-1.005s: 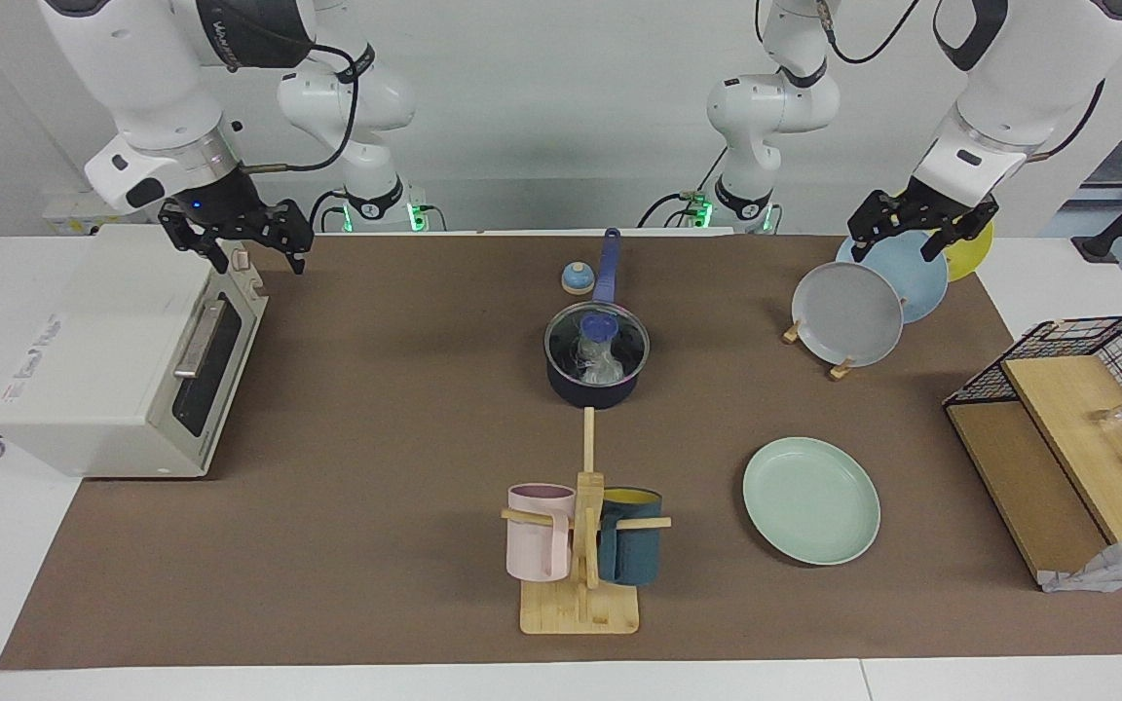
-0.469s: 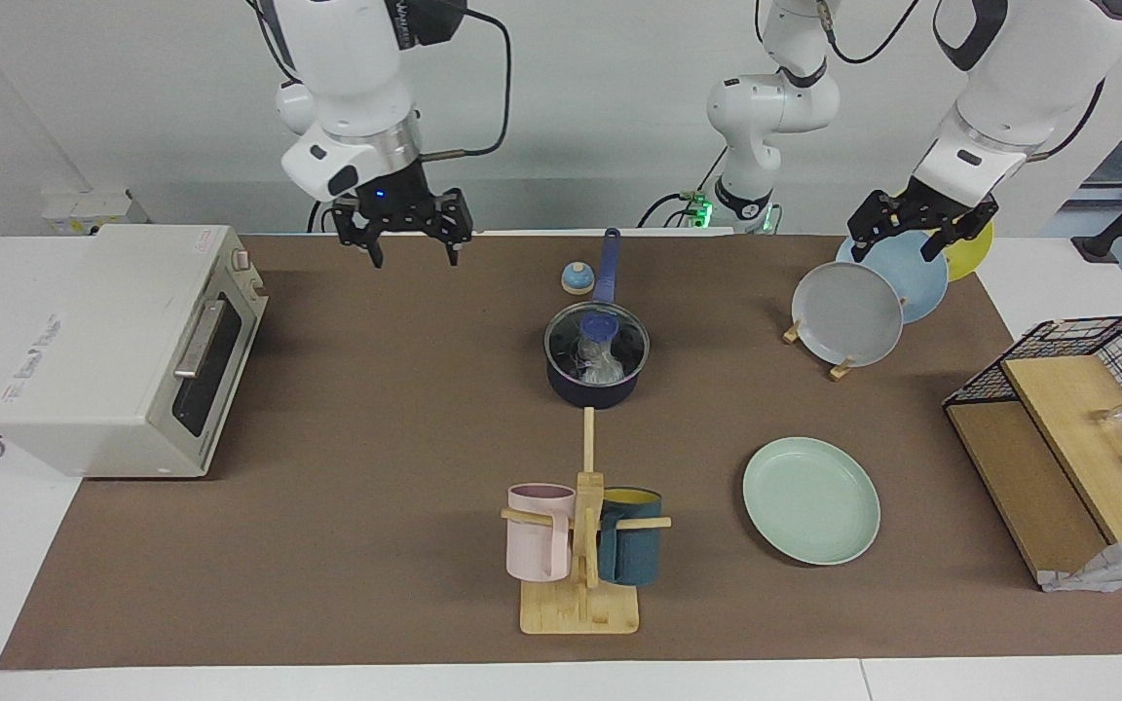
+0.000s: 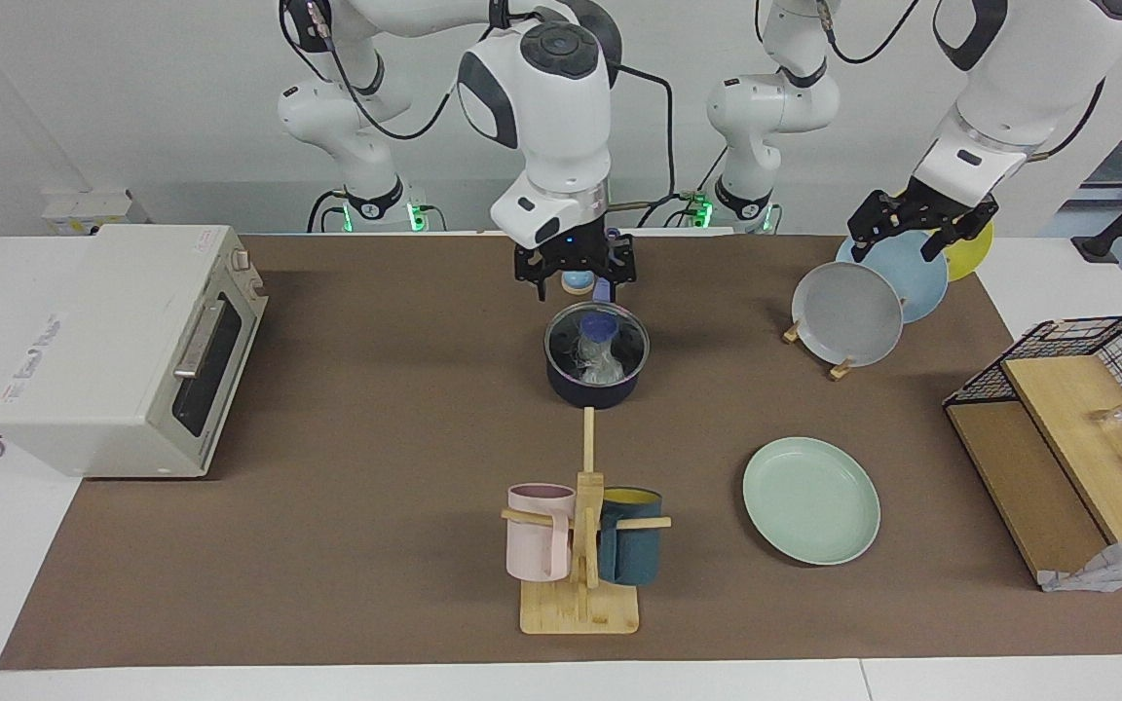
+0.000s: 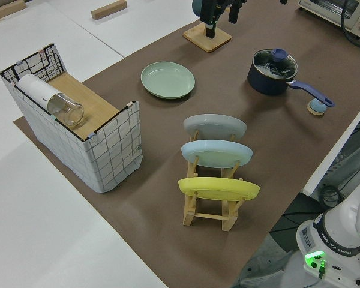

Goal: Transfer vermicelli from pot to plate

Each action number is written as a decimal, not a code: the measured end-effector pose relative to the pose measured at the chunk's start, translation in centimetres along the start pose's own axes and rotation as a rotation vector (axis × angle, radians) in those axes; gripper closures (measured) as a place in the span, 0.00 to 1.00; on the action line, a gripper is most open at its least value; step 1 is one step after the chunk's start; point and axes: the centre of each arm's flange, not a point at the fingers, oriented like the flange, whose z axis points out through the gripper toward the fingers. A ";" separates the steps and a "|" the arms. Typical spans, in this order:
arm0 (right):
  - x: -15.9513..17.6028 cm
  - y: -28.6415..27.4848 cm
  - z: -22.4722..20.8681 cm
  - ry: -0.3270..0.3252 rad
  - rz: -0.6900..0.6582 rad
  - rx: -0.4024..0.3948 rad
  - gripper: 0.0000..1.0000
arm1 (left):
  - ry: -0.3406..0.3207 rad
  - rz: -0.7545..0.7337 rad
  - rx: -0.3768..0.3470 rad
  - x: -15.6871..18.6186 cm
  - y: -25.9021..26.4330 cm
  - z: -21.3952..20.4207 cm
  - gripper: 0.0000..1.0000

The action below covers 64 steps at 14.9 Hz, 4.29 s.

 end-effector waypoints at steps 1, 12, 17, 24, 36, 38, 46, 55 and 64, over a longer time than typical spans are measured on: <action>-0.3 -0.6 0.9 -0.001 0.000 0.000 0.00 | 0.002 0.000 0.000 0.0 0.0 0.0 0.00; -4.1 -1.4 13.3 -0.030 -0.068 -0.089 0.00 | 0.040 0.000 -0.001 0.4 0.0 -0.4 0.00; -4.5 -1.7 13.3 -0.031 -0.076 -0.090 0.00 | 0.046 0.000 -0.002 0.5 0.0 -0.4 0.00; -5.1 -1.7 13.9 -0.030 -0.083 -0.090 0.03 | 0.050 0.000 -0.002 0.5 0.0 -0.5 0.00; -5.2 -1.5 14.1 -0.033 -0.084 -0.094 0.25 | 0.055 0.000 -0.002 0.6 0.0 -0.5 0.00; -5.3 -1.5 14.0 -0.030 -0.085 -0.091 0.33 | 0.056 0.000 -0.002 0.6 0.0 -0.5 0.00; -4.2 -0.9 12.0 -0.002 -0.094 -0.075 0.34 | 0.057 0.007 -0.002 0.6 0.4 -0.5 0.00; 8.2 13.0 5.4 0.034 -0.212 -0.070 0.34 | 0.039 0.063 0.003 -0.1 7.5 0.6 0.00; 14.4 31.9 12.0 0.028 -0.303 -0.083 0.34 | 0.037 -0.056 -0.015 -5.0 30.6 16.4 0.00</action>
